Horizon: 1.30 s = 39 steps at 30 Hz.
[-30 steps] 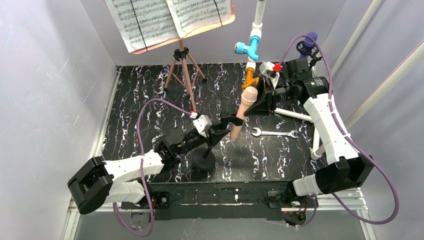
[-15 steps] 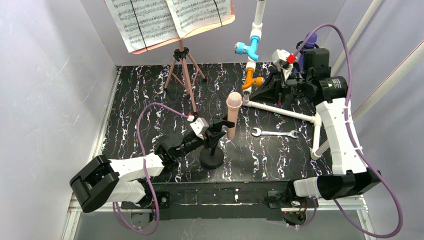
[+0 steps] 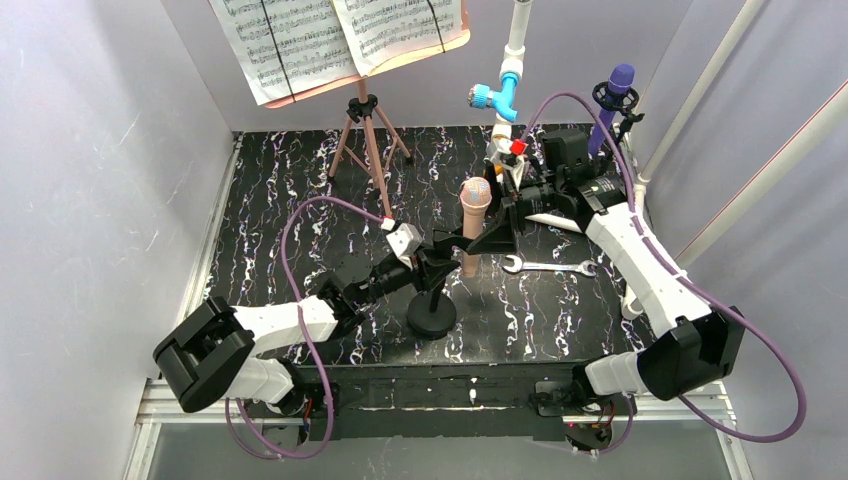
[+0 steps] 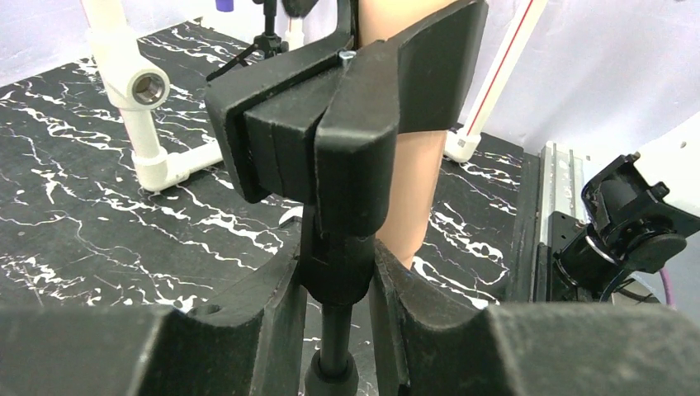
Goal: Pack up the instrument practice props
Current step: Remove the microphone from the microphone stand.
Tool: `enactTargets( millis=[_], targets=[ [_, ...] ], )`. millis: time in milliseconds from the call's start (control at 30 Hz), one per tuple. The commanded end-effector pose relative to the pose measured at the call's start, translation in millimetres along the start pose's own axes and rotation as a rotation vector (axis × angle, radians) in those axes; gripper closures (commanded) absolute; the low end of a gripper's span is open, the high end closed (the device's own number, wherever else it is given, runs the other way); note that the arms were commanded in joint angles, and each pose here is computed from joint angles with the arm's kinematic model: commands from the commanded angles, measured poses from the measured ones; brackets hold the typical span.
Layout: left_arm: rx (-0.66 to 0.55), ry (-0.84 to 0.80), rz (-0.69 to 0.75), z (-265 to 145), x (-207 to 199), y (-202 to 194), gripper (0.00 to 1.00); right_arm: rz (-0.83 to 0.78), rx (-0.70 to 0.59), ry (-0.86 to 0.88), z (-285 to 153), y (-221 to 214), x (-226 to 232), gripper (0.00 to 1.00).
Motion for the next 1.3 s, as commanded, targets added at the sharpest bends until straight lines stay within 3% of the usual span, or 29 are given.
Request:
enactTargets(
  millis=[0, 167, 233, 333, 433, 667, 933, 1267],
  targets=[
    [-0.117, -0.053, -0.016, 17.0, -13.8, 41.2, 1.00, -0.057, -0.023, 0.116, 13.9, 15.1, 5.8, 0.08],
    [-0.130, -0.031, -0.044, 19.3, -13.7, 44.9, 1.00, -0.089, -0.039, 0.172, 13.6, 22.3, 14.9, 0.29],
    [-0.131, -0.022, -0.053, 18.7, -13.3, 44.8, 1.00, -0.103, -0.049, 0.193, 12.6, 25.7, 19.8, 0.46],
    [-0.132, -0.012, -0.061, 16.3, -12.4, 43.6, 1.00, -0.116, -0.058, 0.186, 8.3, 30.8, 20.8, 0.79],
    [-0.124, 0.014, -0.060, 10.7, -8.9, 37.6, 1.00, -0.127, -0.069, 0.173, 2.0, 38.4, 21.1, 0.99],
    [-0.087, 0.116, -0.052, -7.2, 6.7, 14.6, 1.00, -0.195, -0.085, 0.055, -26.4, 70.6, 24.5, 0.99],
    [-0.098, 0.185, -0.083, -15.9, 18.1, 11.4, 1.00, -0.201, -0.001, -0.326, -45.4, 73.2, -7.8, 0.99],
    [-0.106, 0.109, -0.028, 1.9, 12.8, 16.8, 1.00, -0.228, -0.025, -0.156, -38.5, 71.9, 16.2, 0.99]
  ],
)
Point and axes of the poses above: each gripper's point midway between its finger pads, its own z axis out along the fingers, its own x axis along the line the jaws close on, y = z × x, the point moved 3 cm from there along -z, back along the fingers, and after that the axes turned 1 degree about z, right-handed, at the moved point
